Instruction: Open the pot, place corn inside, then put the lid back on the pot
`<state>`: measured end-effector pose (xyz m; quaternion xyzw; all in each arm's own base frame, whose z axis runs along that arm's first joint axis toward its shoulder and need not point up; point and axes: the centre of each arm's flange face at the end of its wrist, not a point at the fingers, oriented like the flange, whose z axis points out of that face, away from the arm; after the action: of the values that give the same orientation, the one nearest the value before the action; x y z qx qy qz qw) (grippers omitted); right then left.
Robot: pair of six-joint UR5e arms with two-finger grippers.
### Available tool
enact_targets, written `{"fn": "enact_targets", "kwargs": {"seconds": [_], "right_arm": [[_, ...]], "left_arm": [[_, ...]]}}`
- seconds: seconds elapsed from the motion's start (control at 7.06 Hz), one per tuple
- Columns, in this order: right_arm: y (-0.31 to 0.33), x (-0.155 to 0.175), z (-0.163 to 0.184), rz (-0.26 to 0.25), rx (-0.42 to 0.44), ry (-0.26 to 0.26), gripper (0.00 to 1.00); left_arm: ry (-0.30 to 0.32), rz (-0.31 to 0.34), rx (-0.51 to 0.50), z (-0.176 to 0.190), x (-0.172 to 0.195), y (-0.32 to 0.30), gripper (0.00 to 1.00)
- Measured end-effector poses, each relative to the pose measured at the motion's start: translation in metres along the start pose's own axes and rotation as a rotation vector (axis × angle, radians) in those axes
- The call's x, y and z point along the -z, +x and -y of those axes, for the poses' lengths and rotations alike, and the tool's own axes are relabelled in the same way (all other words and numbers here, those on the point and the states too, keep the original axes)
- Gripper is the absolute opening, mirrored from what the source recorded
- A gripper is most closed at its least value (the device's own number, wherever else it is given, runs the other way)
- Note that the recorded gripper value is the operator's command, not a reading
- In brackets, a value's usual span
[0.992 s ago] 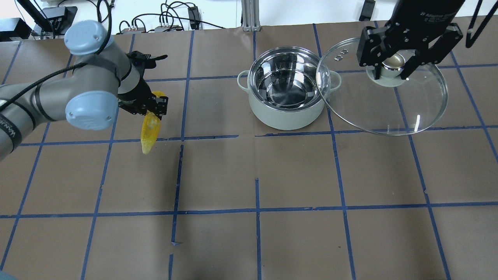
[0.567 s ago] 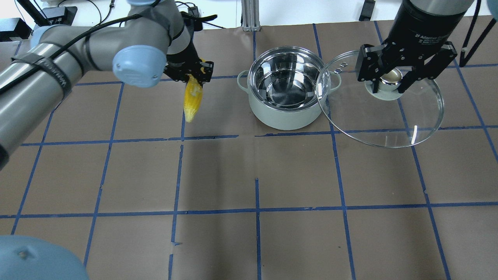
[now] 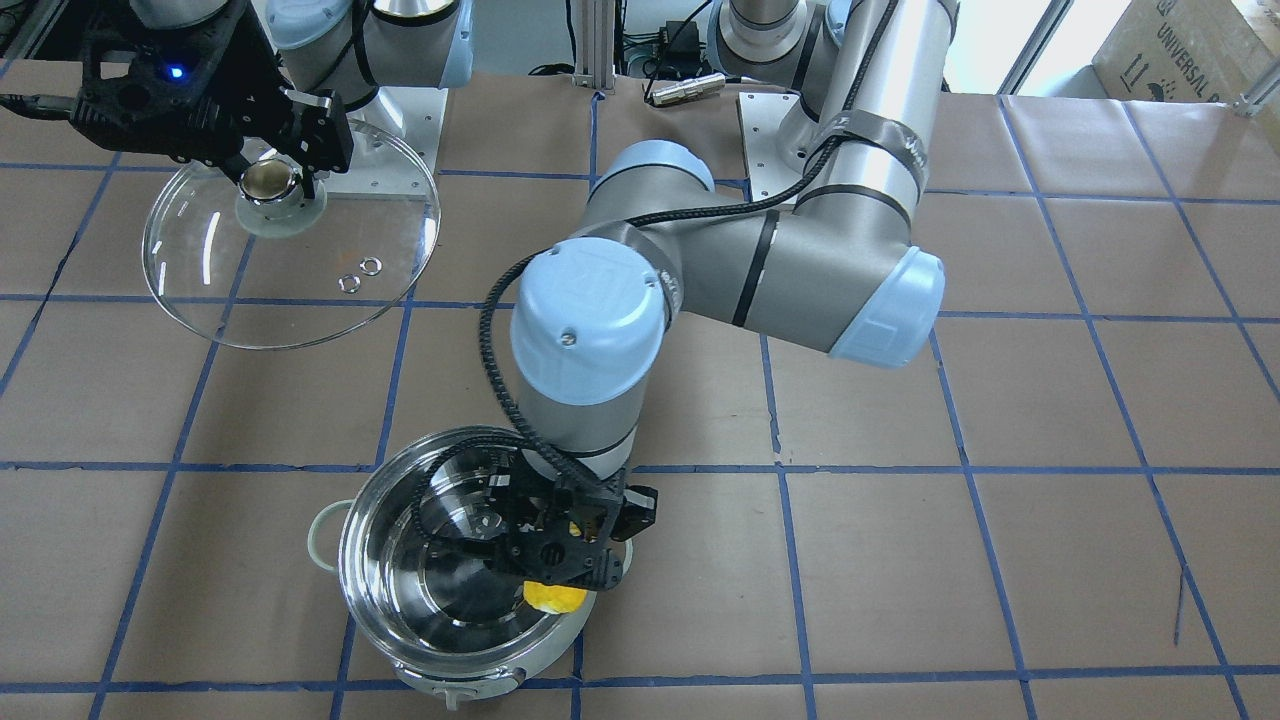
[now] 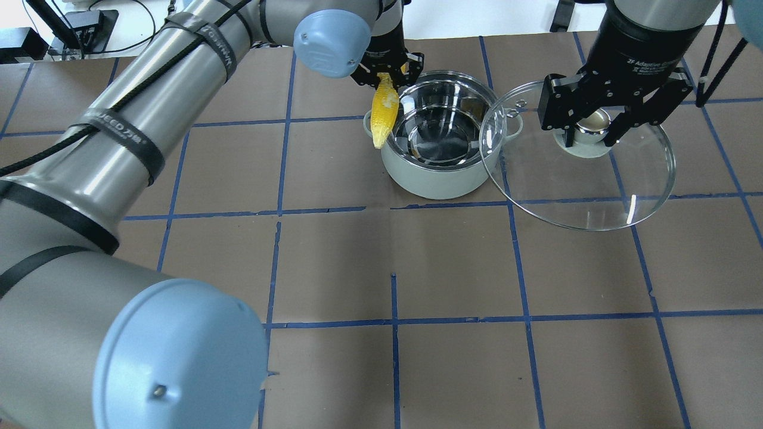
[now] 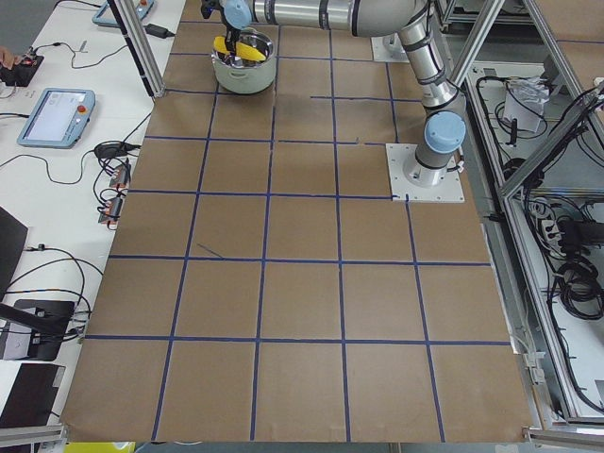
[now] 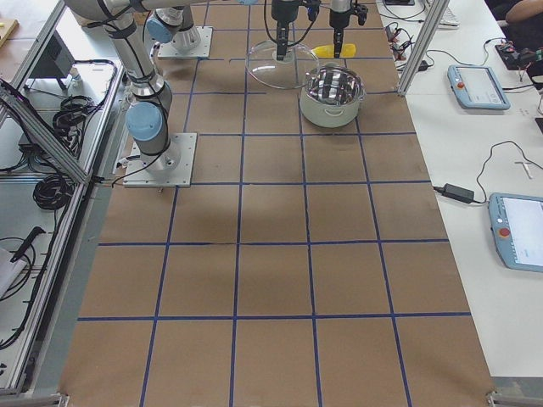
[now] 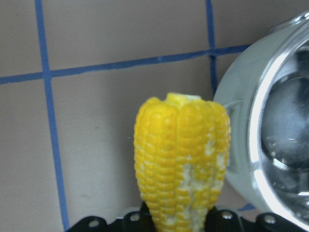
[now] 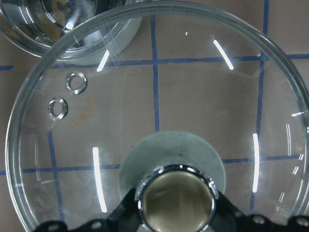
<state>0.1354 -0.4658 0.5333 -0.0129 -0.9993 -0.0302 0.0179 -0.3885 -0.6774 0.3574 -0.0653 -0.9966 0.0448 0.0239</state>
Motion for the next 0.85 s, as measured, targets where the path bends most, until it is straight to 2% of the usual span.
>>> {"fn": "enact_targets", "kwargs": {"seconds": [0.28,0.42,0.57,0.85], "right_arm": [[0.000,0.000,0.001,-0.001,0.002,0.001,0.18],[0.000,0.000,0.002,-0.002,0.003,0.002,0.18],[0.000,0.000,0.002,-0.002,0.004,0.002,0.18],[0.000,0.000,0.002,-0.002,0.004,0.002,0.18]], "left_arm": [[-0.033,0.001,0.037,0.005,-0.030,0.031,0.24],[-0.035,-0.002,0.044,0.006,-0.040,0.040,0.74],[-0.030,-0.006,0.048,0.009,-0.043,0.044,1.00],[-0.033,-0.007,0.053,0.012,-0.052,0.048,1.00]]}}
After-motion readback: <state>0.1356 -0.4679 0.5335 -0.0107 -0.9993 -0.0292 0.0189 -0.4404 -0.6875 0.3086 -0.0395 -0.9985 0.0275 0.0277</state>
